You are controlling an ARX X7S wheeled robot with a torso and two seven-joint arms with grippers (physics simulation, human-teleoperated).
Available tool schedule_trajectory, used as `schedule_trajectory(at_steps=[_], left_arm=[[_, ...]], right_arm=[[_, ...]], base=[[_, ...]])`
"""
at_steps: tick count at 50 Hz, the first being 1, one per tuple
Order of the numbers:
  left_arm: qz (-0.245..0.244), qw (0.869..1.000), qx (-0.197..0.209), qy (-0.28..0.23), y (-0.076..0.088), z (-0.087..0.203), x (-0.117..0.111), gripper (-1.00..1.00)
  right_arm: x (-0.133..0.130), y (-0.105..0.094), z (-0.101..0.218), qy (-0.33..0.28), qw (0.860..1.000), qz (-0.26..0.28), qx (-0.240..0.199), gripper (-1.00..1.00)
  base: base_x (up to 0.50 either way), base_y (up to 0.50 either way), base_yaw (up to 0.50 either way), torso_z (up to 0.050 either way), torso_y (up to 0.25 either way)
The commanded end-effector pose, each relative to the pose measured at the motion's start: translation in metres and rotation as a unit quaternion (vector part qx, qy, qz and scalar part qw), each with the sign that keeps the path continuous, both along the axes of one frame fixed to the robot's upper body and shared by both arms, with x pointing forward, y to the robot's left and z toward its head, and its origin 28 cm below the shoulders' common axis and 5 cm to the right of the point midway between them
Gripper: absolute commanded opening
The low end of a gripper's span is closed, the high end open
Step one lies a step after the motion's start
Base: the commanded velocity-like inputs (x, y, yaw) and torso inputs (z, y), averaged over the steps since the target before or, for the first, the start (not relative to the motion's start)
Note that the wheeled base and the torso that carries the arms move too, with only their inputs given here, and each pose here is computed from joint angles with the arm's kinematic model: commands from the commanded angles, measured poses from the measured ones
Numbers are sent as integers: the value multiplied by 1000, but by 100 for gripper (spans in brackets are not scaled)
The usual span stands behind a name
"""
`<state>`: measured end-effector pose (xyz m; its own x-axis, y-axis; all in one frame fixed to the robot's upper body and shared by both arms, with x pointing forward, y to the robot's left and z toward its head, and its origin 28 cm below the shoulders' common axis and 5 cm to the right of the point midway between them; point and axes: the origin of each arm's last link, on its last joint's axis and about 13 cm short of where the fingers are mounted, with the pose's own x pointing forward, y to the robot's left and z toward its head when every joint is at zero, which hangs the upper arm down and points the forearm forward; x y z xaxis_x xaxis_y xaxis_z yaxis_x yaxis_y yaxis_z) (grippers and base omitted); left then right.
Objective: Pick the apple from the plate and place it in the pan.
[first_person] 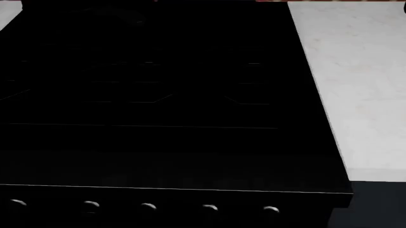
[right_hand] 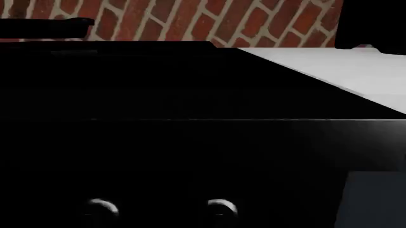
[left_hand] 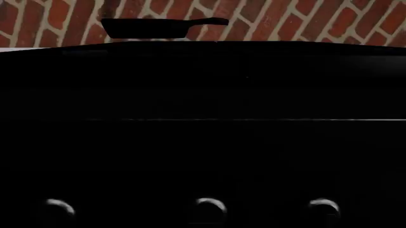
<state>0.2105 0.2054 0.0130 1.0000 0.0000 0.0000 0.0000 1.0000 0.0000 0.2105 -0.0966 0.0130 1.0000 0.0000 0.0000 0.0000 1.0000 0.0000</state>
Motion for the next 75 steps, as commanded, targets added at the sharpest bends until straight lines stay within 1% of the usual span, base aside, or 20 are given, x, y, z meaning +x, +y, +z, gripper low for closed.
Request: schedule_trajectory(at_steps=[1, 3, 5, 7, 8, 9, 15, 17, 25, 36, 37, 40, 43, 46, 59, 63, 67, 70, 72, 75], left_arm=[[0, 1000, 0, 0, 0, 0, 0, 100], [-3, 1000, 2, -2, -2, -2, -1, 100], [-4, 1000, 0, 1, -3, 18, -4, 100], [-3, 1000, 1, -2, -4, 18, -5, 100], [-3, 1000, -2, -1, -3, 1, -3, 100], [1, 1000, -1, -3, -3, 13, -5, 100], [6, 1000, -1, -9, -2, -1, -5, 100], [6, 1000, 1, -9, -3, 18, -6, 100], [7, 1000, -1, -8, -3, 21, -4, 100], [10, 1000, 7, -12, -3, 19, -2, 100], [11, 1000, 6, -12, -3, 2, -2, 100], [13, 1000, 2, -25, -2, -1, -2, 100], [7, 999, 22, -40, -2, -4, -3, 100], [11, 999, 18, -29, -4, 17, -2, 100], [10, 999, 19, -36, -3, 22, -4, 100], [7, 999, 23, -39, -3, -1, -3, 100], [4, 999, 16, -32, -3, -3, -2, 100], [7, 999, 15, -33, -3, 18, -2, 100], [9, 999, 17, -36, -3, -1, -1, 100], [7, 999, 12, -30, -4, -5, -1, 100]], right_arm=[[0, 0, 0, 0, 1000, 0, -5, 100], [0, -1, 0, -3, 1000, -4, 1, 100], [-1, -1, -2, -3, 1000, -4, 1, 100], [-3, -1, -3, -3, 1000, -3, -2, 100], [-3, -2, -3, -1, 1000, -3, -4, 100], [-3, -3, -4, -1, 1000, -4, -2, 100], [-4, -1, -4, -3, 1000, 0, -2, 100], [-3, -1, -4, -3, 1000, 0, 0, 100], [-3, -2, -3, -6, 1000, -2, -1, 100], [-2, -4, -4, -9, 1000, -2, 4, 100], [-2, -4, -5, -9, 1000, -1, 3, 100], [-2, -5, -4, -10, 1000, -3, 6, 100], [-3, -4, -5, -9, 1000, 3, -1, 100], [-4, -6, -6, -8, 1000, 0, 0, 100], [-5, -5, -4, -12, 1000, -2, 0, 100], [-4, -5, -4, -13, 1000, -3, 2, 100], [-4, -5, -4, -15, 1000, -5, 2, 100], [-5, -5, -4, -14, 1000, -7, 3, 100], [-5, -5, -4, -13, 1000, -7, 3, 100], [-4, -4, -5, -11, 1000, -7, 3, 100]], base=[[0, 0, 0, 0, 0], [0, 0, 0, 0, 0], [0, 0, 0, 0, 0], [0, 0, 0, 0, 0], [0, 0, 0, 0, 0], [0, 0, 0, 0, 0], [-160, 0, 0, 0, 0], [-373, 0, 0, 0, 0], [-480, -50, 0, 0, 0], [-221, -23, 0, 0, 0], [0, 0, 0, 0, 0], [0, 0, 0, 6, 0], [0, 0, 0, 46, 36], [0, 0, 0, 50, 37], [0, 0, 0, 50, 37], [0, 0, 0, 50, 38], [0, 0, 0, 50, 39], [0, 0, 0, 50, 35], [0, 0, 0, 50, 37], [0, 0, 0, 50, 37]])
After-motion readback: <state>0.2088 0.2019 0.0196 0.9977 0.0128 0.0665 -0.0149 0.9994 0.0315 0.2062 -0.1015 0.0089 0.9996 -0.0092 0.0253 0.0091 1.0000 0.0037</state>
